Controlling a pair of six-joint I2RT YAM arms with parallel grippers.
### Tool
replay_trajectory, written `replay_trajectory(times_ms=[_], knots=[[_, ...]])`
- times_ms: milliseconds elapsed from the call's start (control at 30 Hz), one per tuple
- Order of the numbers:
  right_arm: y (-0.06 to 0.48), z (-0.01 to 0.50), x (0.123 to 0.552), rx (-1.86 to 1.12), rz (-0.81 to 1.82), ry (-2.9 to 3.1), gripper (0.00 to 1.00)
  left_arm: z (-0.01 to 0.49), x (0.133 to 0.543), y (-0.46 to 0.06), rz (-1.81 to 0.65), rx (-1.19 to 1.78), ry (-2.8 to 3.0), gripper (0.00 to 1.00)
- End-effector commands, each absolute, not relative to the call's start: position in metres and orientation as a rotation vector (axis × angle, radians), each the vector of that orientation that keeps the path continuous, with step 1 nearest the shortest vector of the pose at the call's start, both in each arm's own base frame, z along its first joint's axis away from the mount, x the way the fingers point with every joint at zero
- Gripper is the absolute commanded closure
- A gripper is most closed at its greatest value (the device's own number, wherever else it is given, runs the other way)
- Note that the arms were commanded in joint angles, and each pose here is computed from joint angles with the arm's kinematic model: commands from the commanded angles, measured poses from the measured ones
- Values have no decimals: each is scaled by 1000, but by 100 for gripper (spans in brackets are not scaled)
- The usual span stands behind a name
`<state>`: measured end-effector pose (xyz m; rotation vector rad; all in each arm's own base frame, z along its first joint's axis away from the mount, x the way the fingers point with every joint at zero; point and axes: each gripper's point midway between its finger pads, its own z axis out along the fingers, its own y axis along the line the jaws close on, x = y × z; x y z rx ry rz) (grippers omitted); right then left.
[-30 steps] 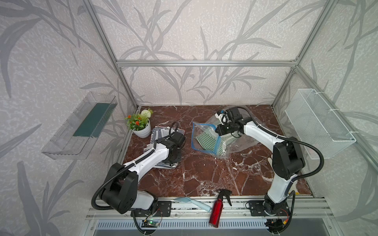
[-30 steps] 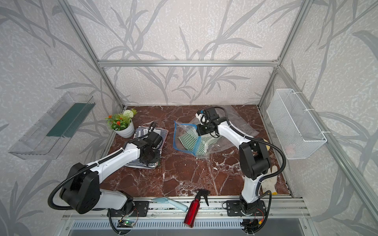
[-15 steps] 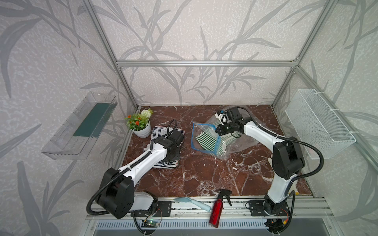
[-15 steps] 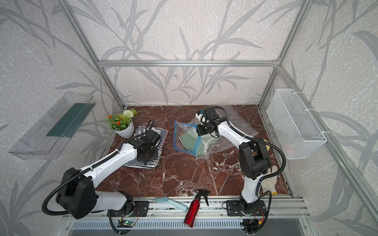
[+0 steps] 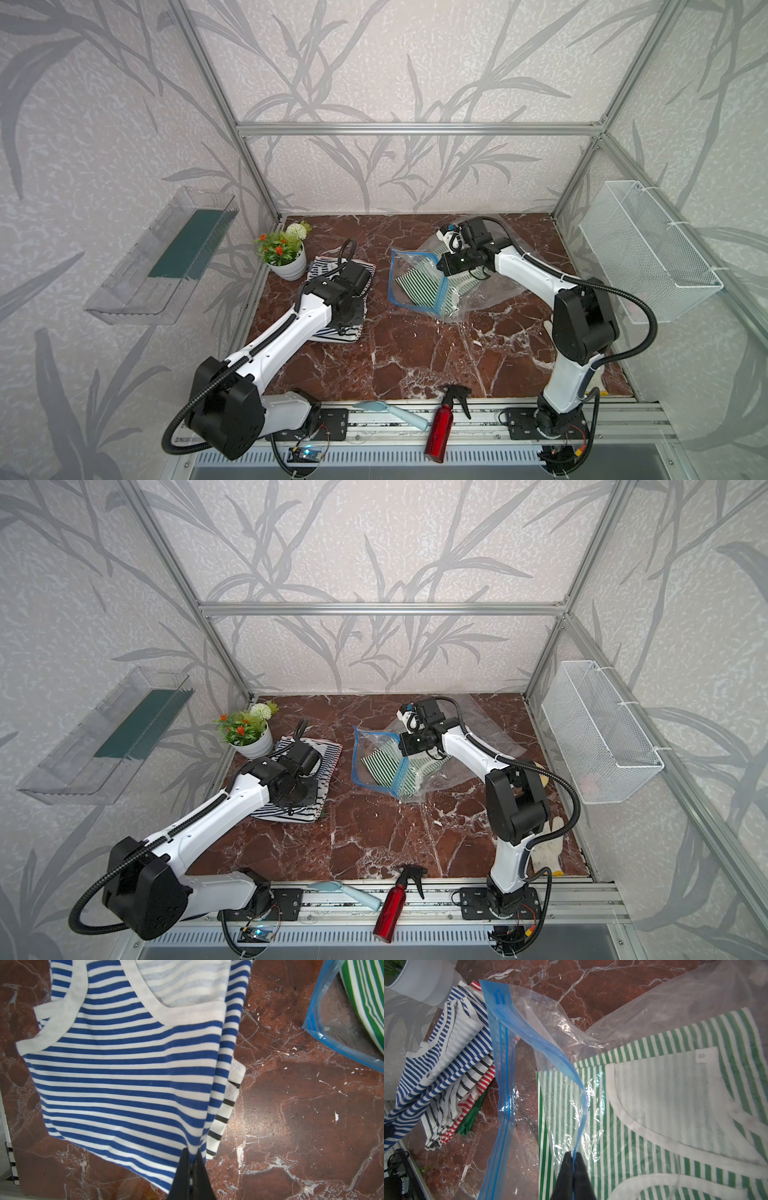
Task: Take the tank top out of the vacuum bag
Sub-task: Adjust the tank top.
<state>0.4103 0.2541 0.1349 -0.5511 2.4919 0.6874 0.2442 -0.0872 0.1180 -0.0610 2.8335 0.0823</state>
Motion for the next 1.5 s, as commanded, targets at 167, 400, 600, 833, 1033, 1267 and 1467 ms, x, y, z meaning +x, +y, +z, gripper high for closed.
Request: replay_trajectory(times_ms=[167,400,600,833,1033,1267,1467], knots=[[256,136,410,-563,707,2507,100,106,234,-99,-29,-2,2877,85],[256,135,410,-565,710,2511,100,134,252,-110,-146,-1,2746,67],[256,136,410,-570,709,2511,100,131,282,-80,-125,-274,2701,69],[255,136,409,-571,705,2511,100,95,274,-85,-202,-341,2831,78],[256,133,410,-569,709,2518,100,67,257,-89,-216,-343,2897,79],[256,131,409,-573,706,2528,100,48,252,-79,-94,-337,2953,79],[256,131,410,-572,705,2525,100,84,258,-50,46,-392,2828,75]])
